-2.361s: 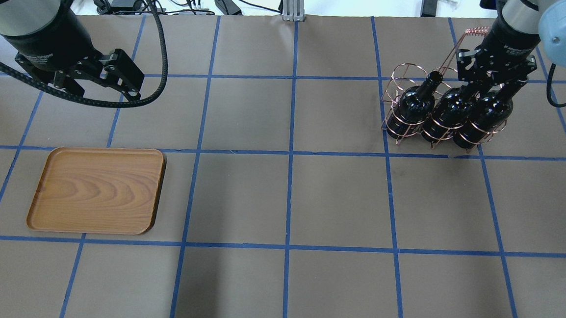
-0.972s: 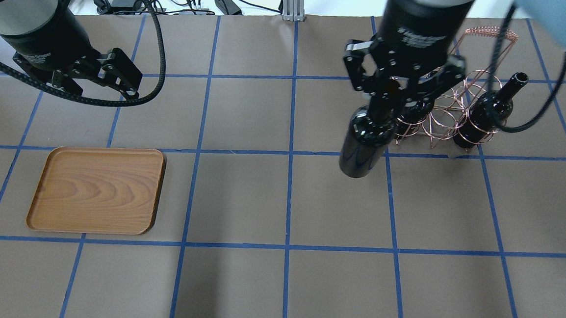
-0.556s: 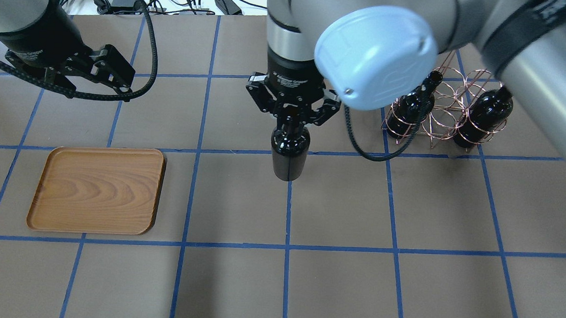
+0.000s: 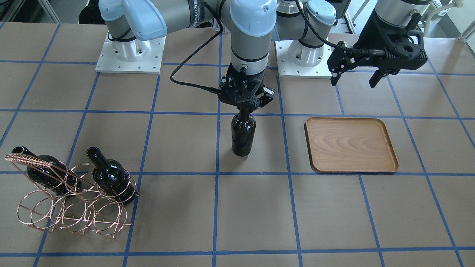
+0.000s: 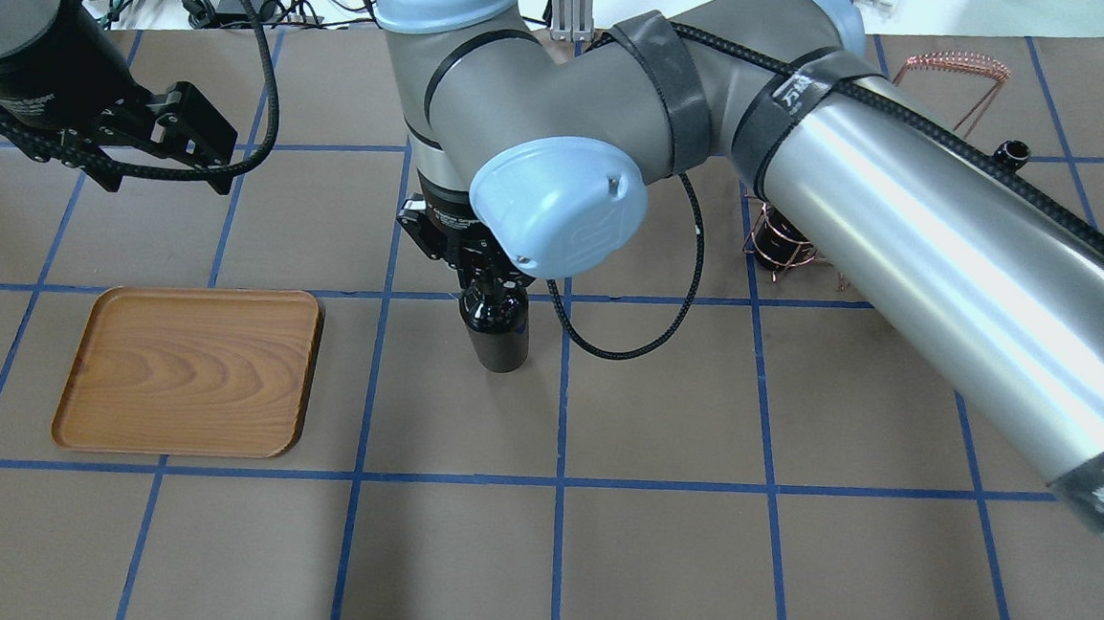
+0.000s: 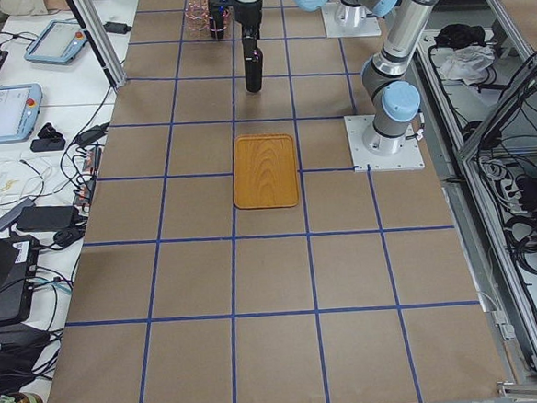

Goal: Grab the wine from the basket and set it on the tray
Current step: 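Carry the bottle with the right gripper toward the tray and lower it, then release the upright bottle on the table and raise the right gripper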

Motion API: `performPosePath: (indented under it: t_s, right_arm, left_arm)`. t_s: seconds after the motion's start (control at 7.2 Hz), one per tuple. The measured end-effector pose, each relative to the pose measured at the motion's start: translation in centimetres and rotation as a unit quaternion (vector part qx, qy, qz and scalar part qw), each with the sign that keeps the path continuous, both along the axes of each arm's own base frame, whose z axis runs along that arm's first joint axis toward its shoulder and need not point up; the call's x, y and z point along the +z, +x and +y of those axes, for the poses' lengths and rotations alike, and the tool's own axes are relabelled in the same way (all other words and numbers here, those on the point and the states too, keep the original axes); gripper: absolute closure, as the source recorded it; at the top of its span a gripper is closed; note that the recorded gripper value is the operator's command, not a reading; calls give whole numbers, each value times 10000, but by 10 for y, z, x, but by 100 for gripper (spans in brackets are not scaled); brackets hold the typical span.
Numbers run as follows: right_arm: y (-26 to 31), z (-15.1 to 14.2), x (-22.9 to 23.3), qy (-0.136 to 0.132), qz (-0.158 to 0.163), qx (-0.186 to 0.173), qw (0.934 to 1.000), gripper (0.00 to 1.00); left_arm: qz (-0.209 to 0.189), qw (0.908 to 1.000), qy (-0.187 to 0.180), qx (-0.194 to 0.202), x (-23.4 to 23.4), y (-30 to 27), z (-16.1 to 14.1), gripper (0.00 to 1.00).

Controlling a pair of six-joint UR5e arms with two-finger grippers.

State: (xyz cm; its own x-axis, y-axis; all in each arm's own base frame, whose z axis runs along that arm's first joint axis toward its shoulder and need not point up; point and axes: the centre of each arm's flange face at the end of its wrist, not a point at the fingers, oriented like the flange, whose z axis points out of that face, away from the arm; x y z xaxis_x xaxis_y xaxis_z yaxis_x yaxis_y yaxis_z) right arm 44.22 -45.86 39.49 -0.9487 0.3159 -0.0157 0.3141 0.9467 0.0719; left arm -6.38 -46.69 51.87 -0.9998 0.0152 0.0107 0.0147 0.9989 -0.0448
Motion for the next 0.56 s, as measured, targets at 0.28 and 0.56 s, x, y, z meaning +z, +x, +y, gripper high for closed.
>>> performPosePath:
  t_s: [0.28,0.56]
  right_arm:
    - [1,2,-6,60,19,-152,9999,0]
    - [-9,-3,15,-109,-137,-133,9998,0]
  left_arm:
    - [1,10000,9,5,-1,0,0,0]
    - [-32,10000,49,2,-3,1,0,0]
